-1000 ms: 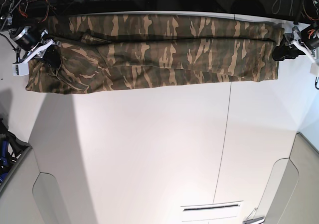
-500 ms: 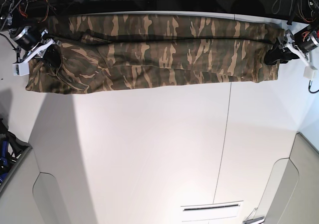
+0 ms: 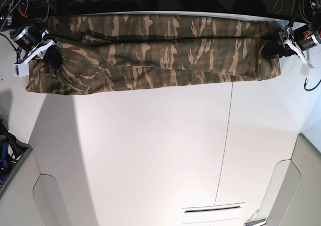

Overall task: Fold the T-shirt properly
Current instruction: 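Carry the strip end with the left gripper toward the right gripper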

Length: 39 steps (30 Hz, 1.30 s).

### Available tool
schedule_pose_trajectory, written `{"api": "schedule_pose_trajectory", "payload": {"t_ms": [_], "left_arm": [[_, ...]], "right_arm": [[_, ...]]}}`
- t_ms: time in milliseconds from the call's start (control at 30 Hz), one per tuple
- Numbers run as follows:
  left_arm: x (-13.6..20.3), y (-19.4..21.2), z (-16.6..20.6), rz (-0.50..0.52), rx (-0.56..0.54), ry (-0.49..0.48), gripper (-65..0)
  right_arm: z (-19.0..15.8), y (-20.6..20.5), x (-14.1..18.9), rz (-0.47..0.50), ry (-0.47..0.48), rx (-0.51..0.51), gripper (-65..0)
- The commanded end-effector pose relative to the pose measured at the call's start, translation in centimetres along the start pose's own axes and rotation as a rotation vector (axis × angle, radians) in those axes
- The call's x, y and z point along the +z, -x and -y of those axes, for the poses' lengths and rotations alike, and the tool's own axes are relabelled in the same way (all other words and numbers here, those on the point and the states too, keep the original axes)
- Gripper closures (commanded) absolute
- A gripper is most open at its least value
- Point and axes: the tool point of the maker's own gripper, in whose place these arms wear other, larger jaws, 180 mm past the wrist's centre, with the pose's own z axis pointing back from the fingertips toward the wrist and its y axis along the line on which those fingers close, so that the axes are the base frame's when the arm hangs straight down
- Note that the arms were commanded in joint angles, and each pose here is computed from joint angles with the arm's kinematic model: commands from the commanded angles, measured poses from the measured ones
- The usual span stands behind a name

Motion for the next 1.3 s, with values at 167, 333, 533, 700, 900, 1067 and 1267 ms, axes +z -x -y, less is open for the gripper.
{"api": "schedule_pose_trajectory", "payload": {"t_ms": [167, 333, 533, 700, 900, 1067, 1267], "left_arm": [[0.5, -1.0, 0.2, 0.024, -0.018, 0.011, -1.9], [0.6, -2.8, 0.4, 0.111, -0.026, 0.012, 0.0], [1.1, -5.7, -0.1, 0.171, -0.081, -0.033, 0.0], [2.9, -8.8, -0.9, 0.223, -0.134, -0.088, 0.0], [5.2, -11.7, -1.2, 0.228, -0.219, -0.136, 0.0], [6.3, -13.1, 0.5, 0.203, -0.316, -0.141, 0.0], [6.1, -13.4, 6.6, 0.179, -0.481, -0.044, 0.0]], "right_arm": [[-0.4, -1.8, 0.4, 0.059, -0.028, -0.002, 0.0], [-0.6, -2.0, 0.4, 0.069, -0.039, -0.010, 0.0], [-0.7, -3.6, 1.3, 0.128, -0.051, -0.026, 0.0], [-0.9, -5.6, 2.8, 0.185, -0.054, -0.011, 0.0], [-1.3, -6.9, 3.8, 0.214, -0.052, 0.019, 0.0], [-1.3, -6.9, 3.8, 0.214, -0.052, 0.018, -1.2], [-1.3, -6.9, 3.8, 0.214, -0.051, 0.019, -9.0]]}}
